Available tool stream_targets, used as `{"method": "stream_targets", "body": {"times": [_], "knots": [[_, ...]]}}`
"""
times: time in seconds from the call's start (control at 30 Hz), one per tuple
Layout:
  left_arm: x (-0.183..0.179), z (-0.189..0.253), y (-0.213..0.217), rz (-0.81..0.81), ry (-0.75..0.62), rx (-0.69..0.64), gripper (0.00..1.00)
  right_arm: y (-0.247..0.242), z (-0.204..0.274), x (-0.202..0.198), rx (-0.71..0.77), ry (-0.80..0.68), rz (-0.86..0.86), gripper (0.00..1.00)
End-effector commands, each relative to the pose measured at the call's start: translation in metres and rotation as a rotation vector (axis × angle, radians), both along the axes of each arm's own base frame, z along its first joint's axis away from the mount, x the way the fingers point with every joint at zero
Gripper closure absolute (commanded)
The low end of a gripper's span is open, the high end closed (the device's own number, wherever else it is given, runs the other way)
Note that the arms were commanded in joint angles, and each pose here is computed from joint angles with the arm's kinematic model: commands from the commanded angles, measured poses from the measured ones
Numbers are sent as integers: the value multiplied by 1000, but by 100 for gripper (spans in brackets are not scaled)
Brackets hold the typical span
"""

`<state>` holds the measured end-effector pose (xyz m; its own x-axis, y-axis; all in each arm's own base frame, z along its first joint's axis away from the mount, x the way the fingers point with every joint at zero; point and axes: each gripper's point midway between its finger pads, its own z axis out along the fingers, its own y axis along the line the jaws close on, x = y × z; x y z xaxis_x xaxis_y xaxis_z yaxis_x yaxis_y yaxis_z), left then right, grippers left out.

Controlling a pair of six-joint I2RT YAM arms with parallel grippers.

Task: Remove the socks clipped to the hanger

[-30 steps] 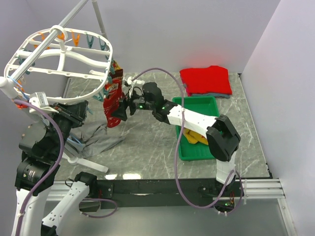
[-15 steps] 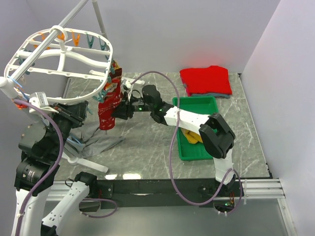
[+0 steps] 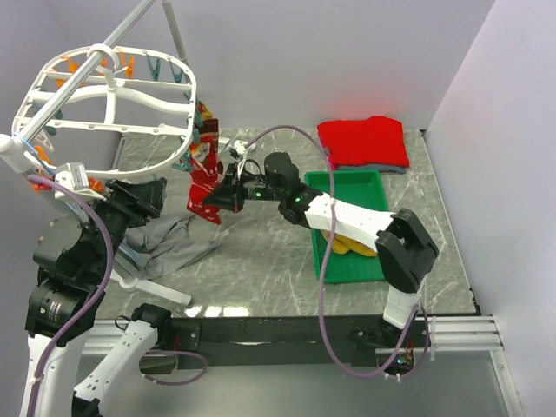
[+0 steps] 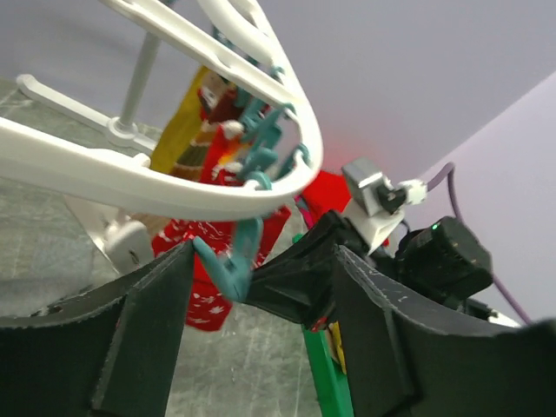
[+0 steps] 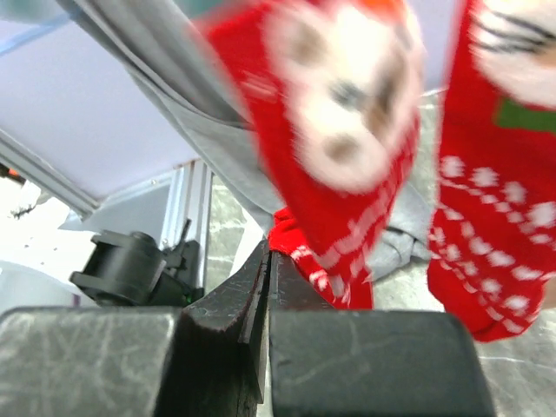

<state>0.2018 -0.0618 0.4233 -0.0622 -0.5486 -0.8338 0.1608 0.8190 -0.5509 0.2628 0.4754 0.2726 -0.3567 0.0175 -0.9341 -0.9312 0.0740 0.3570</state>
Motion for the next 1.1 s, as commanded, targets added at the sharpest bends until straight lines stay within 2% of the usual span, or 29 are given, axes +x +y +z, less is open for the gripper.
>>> {"method": "stream_targets", "body": {"times": [0.0, 0.13, 0.23, 0.4, 0.67, 0.9, 1.07], "knots": [[-15, 24, -16, -113, -79, 19, 30, -11, 29, -19, 9, -42, -47, 100], [-26, 31, -41, -270, -92, 10, 31, -14, 21, -24, -71, -60, -123, 100], [-35, 29, -60, -389, -83, 10, 30, -15, 25, -38, -82, -60, -111, 100], [-54, 20, -81, -553, -115, 31, 19, -14, 36, -59, -87, -31, -97, 100], [-74, -21, -71, -550, -90, 130, 19, -10, 63, -84, -67, 59, -51, 100], [-81, -56, -57, -485, -46, 158, 8, -8, 95, -106, -22, 80, 3, 100], [-86, -75, -60, -509, -40, 152, 5, -10, 118, -119, 5, 106, 21, 100]]}}
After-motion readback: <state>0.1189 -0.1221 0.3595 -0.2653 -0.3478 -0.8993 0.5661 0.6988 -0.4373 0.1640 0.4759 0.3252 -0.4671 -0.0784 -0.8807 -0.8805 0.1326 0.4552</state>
